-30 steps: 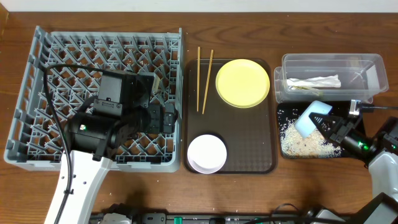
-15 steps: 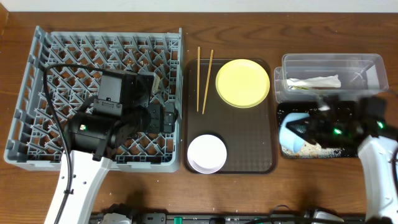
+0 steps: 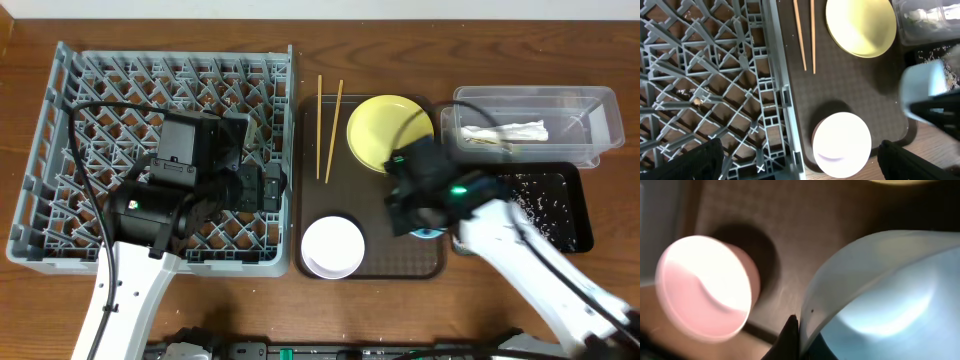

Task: Sort waste into correct bins and load items into the dishwasher
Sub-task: 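Set the emptied blue bowl back on the brown tray with right gripper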

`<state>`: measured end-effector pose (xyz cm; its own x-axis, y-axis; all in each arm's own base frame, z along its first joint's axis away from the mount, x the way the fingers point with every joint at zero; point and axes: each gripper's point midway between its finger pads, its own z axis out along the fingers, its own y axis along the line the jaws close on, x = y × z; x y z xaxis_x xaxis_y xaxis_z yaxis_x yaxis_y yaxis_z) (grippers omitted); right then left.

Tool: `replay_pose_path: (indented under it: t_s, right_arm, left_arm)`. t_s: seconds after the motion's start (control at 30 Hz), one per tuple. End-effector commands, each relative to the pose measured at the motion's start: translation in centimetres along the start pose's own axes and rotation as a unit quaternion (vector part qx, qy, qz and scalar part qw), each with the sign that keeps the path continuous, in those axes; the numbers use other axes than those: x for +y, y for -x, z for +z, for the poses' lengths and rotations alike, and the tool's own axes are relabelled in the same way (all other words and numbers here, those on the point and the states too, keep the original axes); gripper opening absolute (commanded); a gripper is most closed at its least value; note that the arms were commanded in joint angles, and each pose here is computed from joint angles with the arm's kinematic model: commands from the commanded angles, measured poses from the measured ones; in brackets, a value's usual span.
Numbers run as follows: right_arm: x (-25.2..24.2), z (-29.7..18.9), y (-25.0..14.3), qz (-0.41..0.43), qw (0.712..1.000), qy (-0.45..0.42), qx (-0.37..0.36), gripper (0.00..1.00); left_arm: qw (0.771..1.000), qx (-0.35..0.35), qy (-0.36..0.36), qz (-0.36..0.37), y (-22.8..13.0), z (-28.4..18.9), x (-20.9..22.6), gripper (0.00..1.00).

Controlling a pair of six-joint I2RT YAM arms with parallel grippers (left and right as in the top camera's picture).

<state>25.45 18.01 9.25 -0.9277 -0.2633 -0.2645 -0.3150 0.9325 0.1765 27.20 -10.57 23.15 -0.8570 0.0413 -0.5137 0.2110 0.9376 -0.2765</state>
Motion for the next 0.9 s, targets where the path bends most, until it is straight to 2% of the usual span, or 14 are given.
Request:
replay_pose_path:
  t_s: [0.0,0.1,0.13,0.23,0.27,0.33,0.5,0.63,0.8,0.87]
  right_arm:
    - [-0.5,2.1,-0.1,0.003,0.998,-0.064,0.005,0.01]
    - [-0.9,3.1,-0.6,0.010,0.996,-0.091,0.016,0.02]
    - [-0.8,3.2,-0.6,0.010,0.996,-0.088,0.019,0.06]
    - [0.0,2.5,-0.3,0.011,0.998,-0.066,0.015,0.41]
    - [0.1,1.9,0.0,0.009,0.998,-0.063,0.007,0.50]
    - [0.3,0.3,1.0,0.014,0.998,-0.057,-0.015,0.60]
    - [-1.1,-5.9,4.7,0.059,0.992,-0.027,-0.108,0.69]
    - [-4.3,-12.0,7.3,0.130,0.971,-0.007,-0.199,0.70]
    - [-9.1,-17.2,7.6,0.237,0.934,0.014,-0.268,0.79]
    - [-10.1,-18.0,7.2,0.257,0.926,0.031,-0.275,0.80]
  left_arm:
    - [1.000,-0.008,0.001,0.008,0.4,-0.4,-0.2,1.00]
    - [1.000,-0.008,0.001,0.007,0.4,-0.4,-0.2,1.00]
    - [1.000,-0.009,0.001,0.007,0.4,-0.4,-0.2,1.00]
    - [1.000,-0.024,-0.002,-0.011,1.2,-0.4,-0.3,1.00]
    - [0.999,-0.029,-0.004,-0.015,1.5,-0.5,-0.4,1.00]
    - [0.999,-0.038,-0.006,-0.019,1.9,-0.5,-0.5,1.00]
    - [0.998,-0.056,-0.014,-0.018,3.0,-0.3,-1.1,1.00]
    - [0.997,-0.070,-0.034,0.007,4.7,1.0,-2.9,0.99]
    - [0.998,-0.020,-0.046,0.047,5.5,5.0,-5.5,0.98]
    - [0.998,0.010,-0.031,0.061,5.7,7.4,-5.8,0.93]
